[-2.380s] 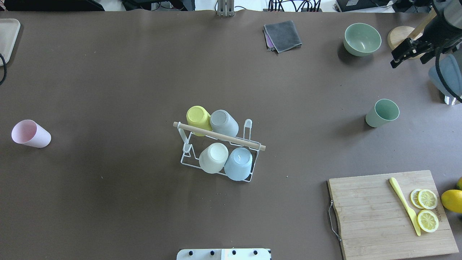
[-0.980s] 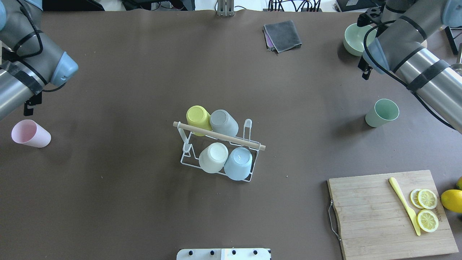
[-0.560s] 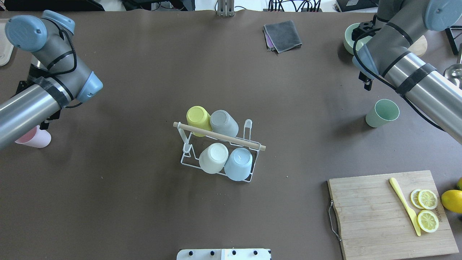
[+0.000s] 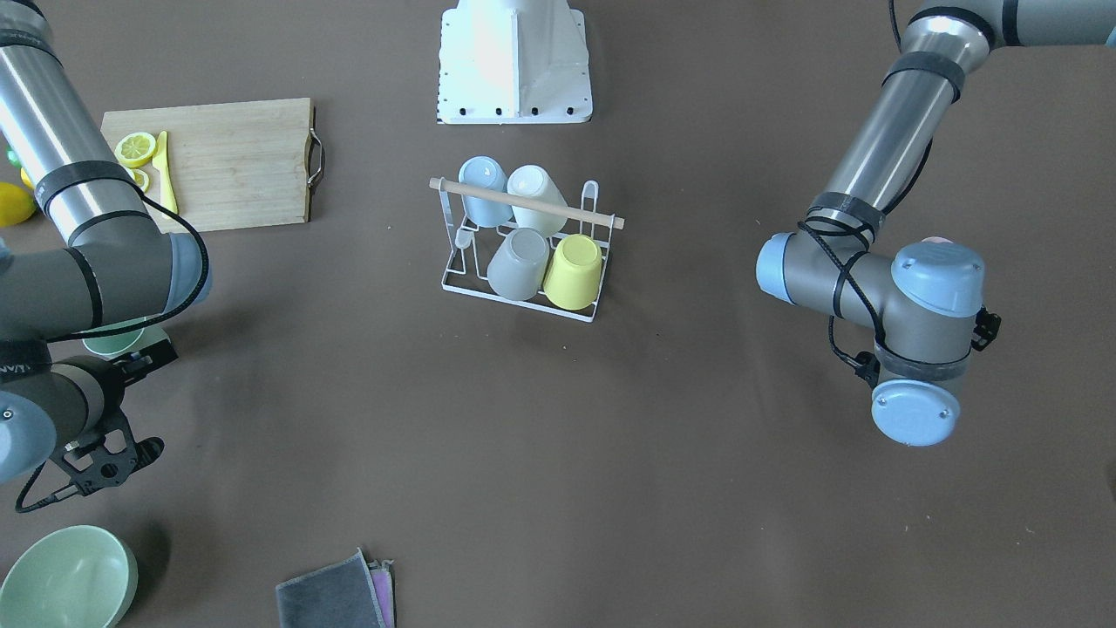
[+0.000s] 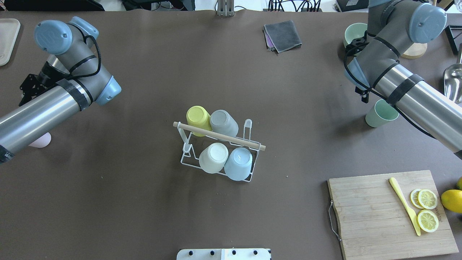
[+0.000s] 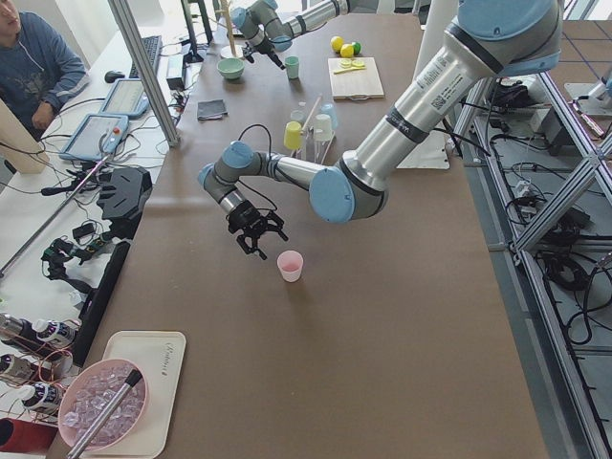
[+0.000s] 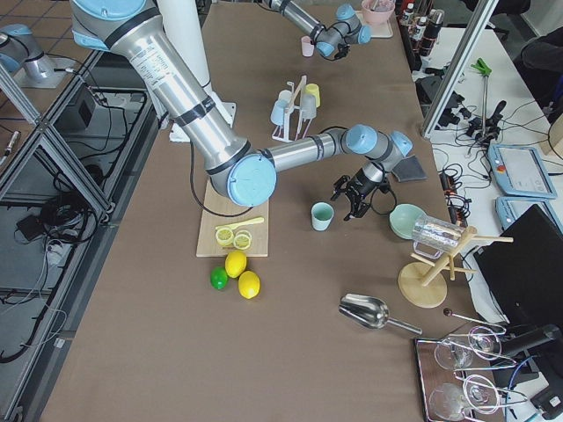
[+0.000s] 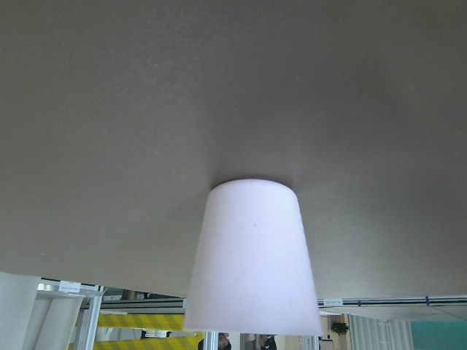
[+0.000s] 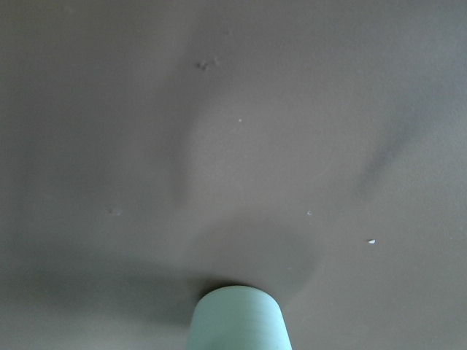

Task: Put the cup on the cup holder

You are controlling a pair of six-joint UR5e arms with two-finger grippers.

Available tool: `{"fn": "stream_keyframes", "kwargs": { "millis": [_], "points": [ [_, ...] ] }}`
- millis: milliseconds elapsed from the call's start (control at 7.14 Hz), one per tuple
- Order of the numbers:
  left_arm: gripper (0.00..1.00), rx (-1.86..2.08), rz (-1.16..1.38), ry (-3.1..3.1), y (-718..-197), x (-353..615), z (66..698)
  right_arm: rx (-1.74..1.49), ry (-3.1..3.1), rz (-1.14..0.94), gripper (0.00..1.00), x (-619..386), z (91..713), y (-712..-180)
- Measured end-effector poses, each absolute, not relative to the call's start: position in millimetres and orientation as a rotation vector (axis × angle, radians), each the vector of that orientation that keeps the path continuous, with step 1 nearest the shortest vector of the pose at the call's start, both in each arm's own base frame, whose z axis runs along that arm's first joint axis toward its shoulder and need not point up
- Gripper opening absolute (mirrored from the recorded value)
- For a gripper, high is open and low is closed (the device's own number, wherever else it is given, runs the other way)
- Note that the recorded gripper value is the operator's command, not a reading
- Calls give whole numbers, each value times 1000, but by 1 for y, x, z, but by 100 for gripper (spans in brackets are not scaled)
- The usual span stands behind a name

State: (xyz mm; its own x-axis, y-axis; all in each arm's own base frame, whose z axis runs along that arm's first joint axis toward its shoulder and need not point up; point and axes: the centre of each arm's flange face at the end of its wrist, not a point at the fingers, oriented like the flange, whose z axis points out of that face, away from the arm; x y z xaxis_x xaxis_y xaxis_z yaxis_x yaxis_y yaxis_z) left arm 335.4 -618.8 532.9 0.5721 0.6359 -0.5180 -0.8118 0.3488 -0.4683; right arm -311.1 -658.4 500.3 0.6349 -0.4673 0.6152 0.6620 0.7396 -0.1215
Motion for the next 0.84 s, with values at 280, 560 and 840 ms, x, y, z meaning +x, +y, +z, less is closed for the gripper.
{"fn": "stream_keyframes", "kwargs": {
  "millis": [280, 560, 840],
  "points": [
    [98, -764, 961, 256, -614, 339, 549, -383, -578, -671, 100, -323, 509, -654],
    [98, -772, 948, 299, -606, 345, 565, -416, -555, -684, 100, -339, 517, -653],
    [98, -795, 955, 305, -598, 354, 577, -449, -544, -696, 100, -348, 522, -651]
  ]
}}
